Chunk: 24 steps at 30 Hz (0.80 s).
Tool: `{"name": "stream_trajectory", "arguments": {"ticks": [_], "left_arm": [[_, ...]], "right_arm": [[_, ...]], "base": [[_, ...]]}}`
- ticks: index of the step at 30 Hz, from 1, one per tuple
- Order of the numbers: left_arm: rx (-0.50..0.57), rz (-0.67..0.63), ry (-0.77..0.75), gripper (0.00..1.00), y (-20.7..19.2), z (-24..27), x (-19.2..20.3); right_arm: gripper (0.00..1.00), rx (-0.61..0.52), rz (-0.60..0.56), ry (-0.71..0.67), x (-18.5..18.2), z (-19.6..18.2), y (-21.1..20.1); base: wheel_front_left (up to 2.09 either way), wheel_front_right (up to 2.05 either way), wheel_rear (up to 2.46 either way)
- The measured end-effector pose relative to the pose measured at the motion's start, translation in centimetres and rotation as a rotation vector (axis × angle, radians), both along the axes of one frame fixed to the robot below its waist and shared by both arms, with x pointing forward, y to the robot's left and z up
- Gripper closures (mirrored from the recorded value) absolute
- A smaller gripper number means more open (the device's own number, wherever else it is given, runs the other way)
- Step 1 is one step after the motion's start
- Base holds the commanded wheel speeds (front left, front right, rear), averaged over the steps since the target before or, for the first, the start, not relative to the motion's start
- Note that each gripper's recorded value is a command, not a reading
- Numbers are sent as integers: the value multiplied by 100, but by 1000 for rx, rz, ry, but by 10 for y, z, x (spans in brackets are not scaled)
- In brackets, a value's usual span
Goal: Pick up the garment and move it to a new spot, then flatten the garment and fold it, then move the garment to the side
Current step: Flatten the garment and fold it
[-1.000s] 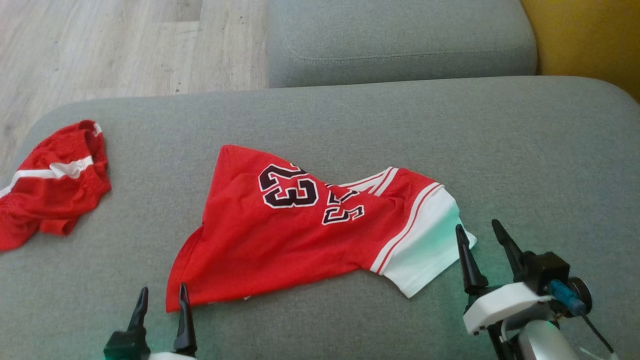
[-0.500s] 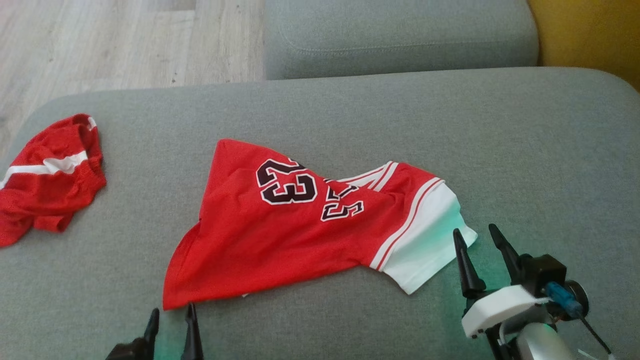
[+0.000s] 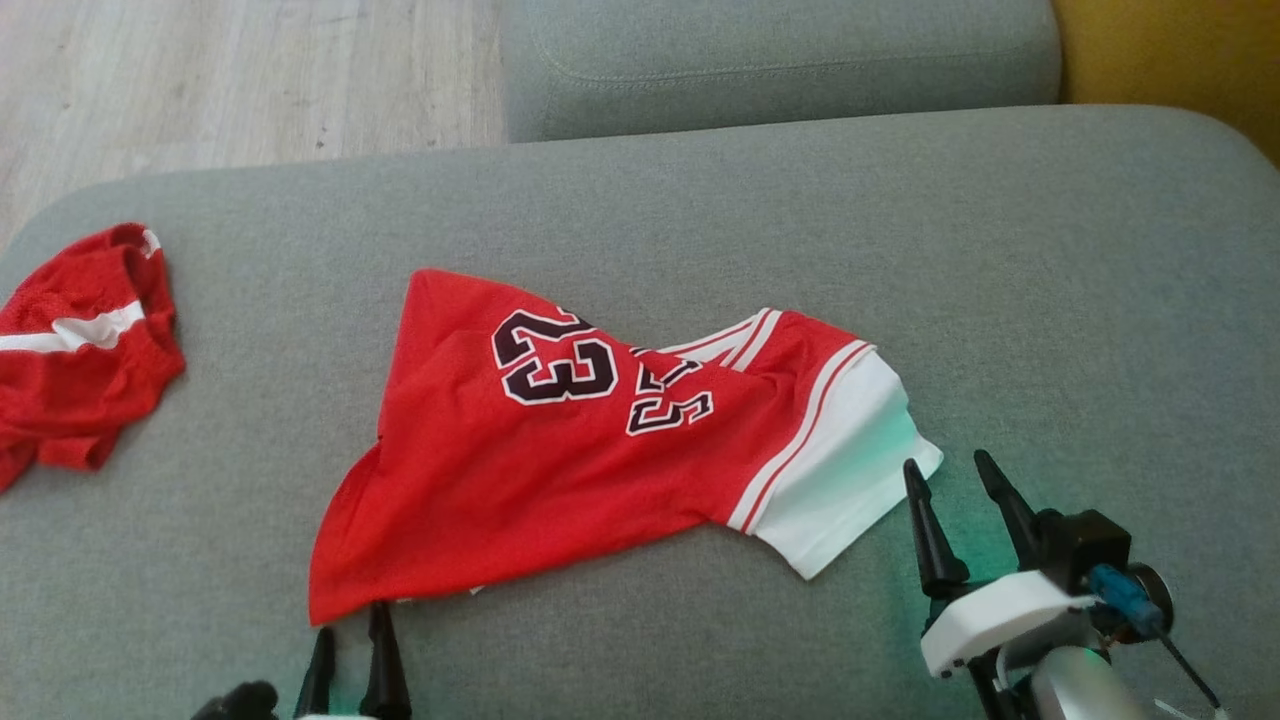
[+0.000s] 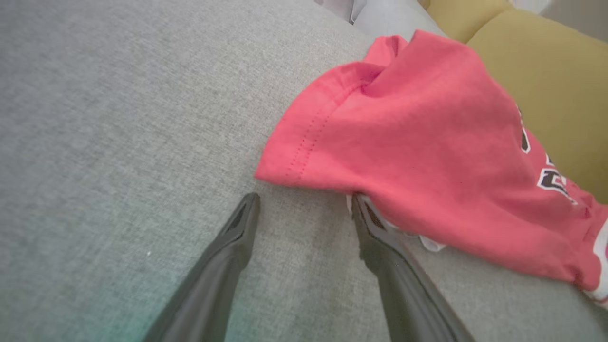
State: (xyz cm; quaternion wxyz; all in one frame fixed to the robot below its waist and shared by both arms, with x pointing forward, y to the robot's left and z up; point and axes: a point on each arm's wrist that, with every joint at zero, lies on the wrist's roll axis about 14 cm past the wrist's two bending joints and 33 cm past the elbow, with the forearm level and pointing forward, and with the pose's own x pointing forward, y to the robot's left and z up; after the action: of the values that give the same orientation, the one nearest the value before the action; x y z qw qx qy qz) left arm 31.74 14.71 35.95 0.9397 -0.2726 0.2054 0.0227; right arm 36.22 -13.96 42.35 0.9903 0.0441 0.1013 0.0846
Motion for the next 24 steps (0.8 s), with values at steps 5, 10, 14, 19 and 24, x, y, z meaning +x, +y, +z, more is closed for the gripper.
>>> {"name": "stream_trajectory", "arguments": {"ticks": [5, 10, 14, 19, 24], "left_arm": [[-49, 10, -17, 0, -5, 5, 10], [-31, -14, -39, 0, -8, 11, 22], [-63, 10, -59, 0, -7, 17, 28], [-133, 55, -90, 0, -5, 28, 30], [-149, 77, -77, 0, -2, 24, 21]], "right_arm": [[0, 0, 1, 15, 1, -5, 0], [0, 1, 7, 26, 3, -9, 2], [0, 1, 6, 28, 3, -9, 2], [0, 1, 11, 23, 3, -8, 3], [0, 1, 19, 22, 4, -7, 6]], "base": [[0, 0, 0], [0, 0, 0], [0, 0, 0], [0, 0, 0], [0, 0, 0]]}}
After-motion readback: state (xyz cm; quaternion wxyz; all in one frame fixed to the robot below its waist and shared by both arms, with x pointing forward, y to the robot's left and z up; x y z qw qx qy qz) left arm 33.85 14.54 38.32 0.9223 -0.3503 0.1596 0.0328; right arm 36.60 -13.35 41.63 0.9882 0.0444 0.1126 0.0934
